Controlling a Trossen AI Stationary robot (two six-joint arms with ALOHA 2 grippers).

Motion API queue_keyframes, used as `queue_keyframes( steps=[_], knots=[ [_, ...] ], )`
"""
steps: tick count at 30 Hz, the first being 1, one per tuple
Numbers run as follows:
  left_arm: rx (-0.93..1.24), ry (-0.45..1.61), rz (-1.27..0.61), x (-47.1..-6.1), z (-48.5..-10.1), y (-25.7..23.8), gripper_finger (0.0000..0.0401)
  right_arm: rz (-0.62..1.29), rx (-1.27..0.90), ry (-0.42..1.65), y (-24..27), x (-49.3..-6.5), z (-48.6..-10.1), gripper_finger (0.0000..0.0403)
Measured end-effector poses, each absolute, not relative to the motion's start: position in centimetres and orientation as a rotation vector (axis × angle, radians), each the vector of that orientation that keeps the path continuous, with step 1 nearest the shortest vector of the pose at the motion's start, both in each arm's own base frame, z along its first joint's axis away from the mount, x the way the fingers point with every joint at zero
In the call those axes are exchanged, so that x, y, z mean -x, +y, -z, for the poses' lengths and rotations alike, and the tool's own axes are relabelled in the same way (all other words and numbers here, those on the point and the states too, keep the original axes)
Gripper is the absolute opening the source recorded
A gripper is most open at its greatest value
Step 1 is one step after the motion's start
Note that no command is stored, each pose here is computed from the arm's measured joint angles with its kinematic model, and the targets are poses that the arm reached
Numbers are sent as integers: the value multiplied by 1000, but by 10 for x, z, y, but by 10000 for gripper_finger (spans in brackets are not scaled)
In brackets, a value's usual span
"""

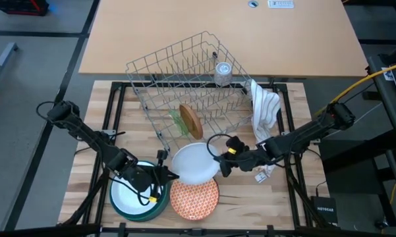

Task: Sort dishes
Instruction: Put the white plate into the dish rack

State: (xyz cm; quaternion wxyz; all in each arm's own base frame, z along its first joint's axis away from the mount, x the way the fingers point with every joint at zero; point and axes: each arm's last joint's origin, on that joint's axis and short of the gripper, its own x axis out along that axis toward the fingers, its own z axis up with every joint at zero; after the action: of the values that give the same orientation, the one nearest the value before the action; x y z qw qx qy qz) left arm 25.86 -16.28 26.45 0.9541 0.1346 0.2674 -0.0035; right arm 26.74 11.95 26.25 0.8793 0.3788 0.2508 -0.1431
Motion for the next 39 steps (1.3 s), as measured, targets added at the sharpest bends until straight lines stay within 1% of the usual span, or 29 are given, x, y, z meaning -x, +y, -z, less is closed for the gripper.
queue_keyframes(
  steps=[4,12,15,22,28,31,39],
  knots=[
    [-264,522,1,-259,-266,-164,1,332,-711,544,118,-267,-277,15],
    [-325,358,57,-263,-281,-174,1,434,-495,582,112,-259,-316,15],
    [-327,336,61,-264,-283,-175,1,474,-446,544,109,-257,-336,15],
    [-322,333,60,-264,-284,-175,1,656,-313,450,96,-242,-382,15],
    [-327,333,62,-264,-284,-175,1,845,-202,274,84,-228,-415,15],
    [-339,332,64,-264,-284,-175,1,923,-171,210,77,-225,-425,15],
    [-339,332,66,-263,-284,-175,1,1083,-137,267,40,-226,-422,15]
  ],
)
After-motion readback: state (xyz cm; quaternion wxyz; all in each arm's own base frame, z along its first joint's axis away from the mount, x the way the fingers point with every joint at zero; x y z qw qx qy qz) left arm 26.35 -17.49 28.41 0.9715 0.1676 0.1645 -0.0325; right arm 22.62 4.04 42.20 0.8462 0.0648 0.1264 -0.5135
